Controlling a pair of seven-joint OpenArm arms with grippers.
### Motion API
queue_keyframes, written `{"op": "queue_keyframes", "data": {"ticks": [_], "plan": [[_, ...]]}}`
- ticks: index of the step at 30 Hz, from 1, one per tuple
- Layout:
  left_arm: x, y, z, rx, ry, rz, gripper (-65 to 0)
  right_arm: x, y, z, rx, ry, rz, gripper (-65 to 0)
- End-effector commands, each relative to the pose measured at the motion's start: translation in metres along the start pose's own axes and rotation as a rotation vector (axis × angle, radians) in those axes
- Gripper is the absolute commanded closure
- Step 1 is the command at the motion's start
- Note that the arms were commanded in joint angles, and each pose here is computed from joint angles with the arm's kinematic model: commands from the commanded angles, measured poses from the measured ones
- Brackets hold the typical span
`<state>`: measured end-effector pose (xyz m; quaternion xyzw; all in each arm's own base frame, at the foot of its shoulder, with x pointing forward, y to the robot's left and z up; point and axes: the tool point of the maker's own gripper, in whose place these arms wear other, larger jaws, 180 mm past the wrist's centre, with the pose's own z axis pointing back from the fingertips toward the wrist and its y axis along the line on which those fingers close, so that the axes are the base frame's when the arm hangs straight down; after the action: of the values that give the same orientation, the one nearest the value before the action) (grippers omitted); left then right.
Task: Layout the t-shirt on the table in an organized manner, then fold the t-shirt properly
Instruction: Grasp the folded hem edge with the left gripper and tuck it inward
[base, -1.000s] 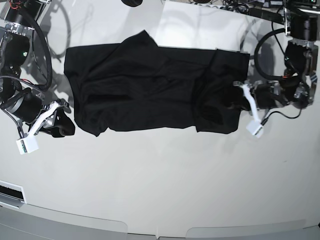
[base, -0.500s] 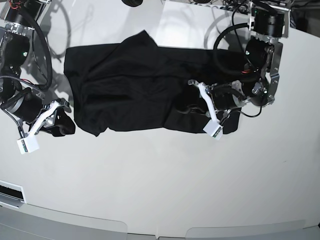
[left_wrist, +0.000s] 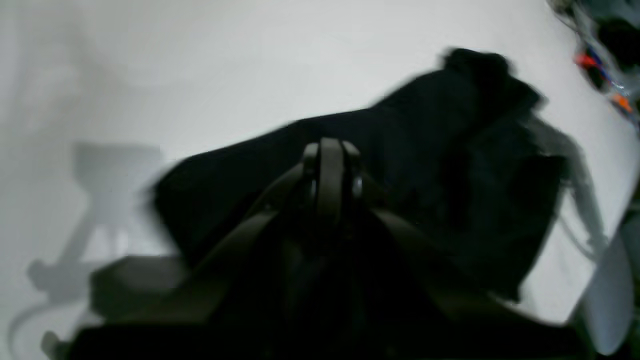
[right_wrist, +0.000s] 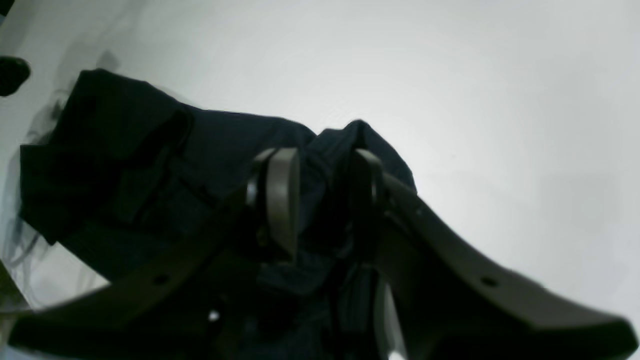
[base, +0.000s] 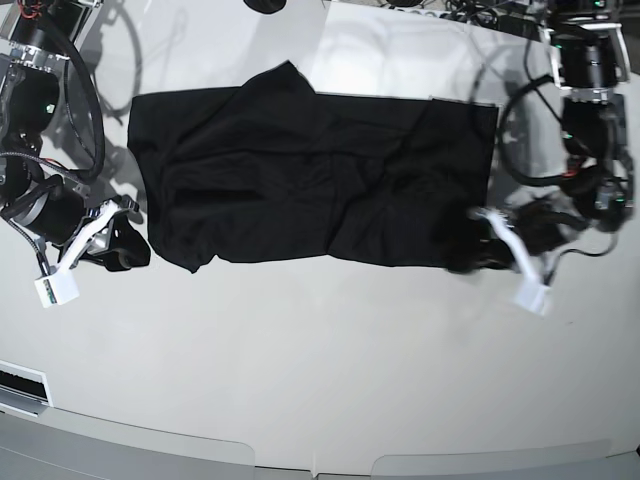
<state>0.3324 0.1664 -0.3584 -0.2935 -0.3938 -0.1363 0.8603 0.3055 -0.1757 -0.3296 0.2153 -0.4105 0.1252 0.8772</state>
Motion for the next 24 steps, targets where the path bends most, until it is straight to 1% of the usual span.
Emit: {"op": "queue_keyframes", "data": {"ticks": [1,4,6,8,10,12,14,15,17,18,19,20,24], "plan": [[0.007,0.002,0.005,0.008,-0.017,-0.028,0.0,0.021,0.0,0.005,0.005,-0.066,0.03,-19.3],[-0.021,0.018,0.011,0.098,0.061,0.025,0.0,0.02,0.0,0.005,0.006,-0.066,0.029,-19.3],[-0.04,0.025,0.014,0.149,0.1,0.08,0.0,0.019,0.0,0.005,0.005,-0.064,0.028,-19.3],[-0.057,0.025,0.016,0.166,0.139,0.099,0.0,0.018,0.0,0.005,0.005,-0.062,0.028,-19.3],[-0.068,0.018,0.018,0.129,0.159,0.08,0.0,0.018,-0.001,0.005,0.001,-0.059,0.029,-19.3],[-0.072,0.002,0.018,0.047,0.143,0.061,0.0,0.018,-0.001,0.005,0.0,-0.059,0.03,-19.3],[-0.076,-0.009,0.019,-0.007,0.139,0.08,0.0,0.018,0.0,0.005,0.002,-0.06,0.029,-19.3],[-0.078,-0.012,0.019,-0.023,0.149,0.093,-4.8,0.018,0.0,0.005,0.003,-0.061,0.028,-19.3],[-0.08,-0.013,0.021,-0.03,0.167,0.097,-20.7,0.018,0.0,0.005,0.003,-0.061,0.029,-19.3],[-0.08,-0.011,0.022,-0.027,0.17,0.093,-26.9,0.018,0.0,0.005,0.002,-0.059,0.029,-19.3],[-0.079,-0.01,0.024,-0.024,0.169,0.091,-30.4,0.018,0.0,0.005,0.002,-0.059,0.029,-19.3],[-0.079,-0.009,0.024,-0.023,0.167,0.09,-31.2,0.017,-0.001,0.005,0.0,-0.057,0.03,-19.3],[-0.08,-0.016,0.019,-0.044,0.172,0.088,-31.2,0.018,-0.001,0.005,0.001,-0.059,0.029,-19.3]]}}
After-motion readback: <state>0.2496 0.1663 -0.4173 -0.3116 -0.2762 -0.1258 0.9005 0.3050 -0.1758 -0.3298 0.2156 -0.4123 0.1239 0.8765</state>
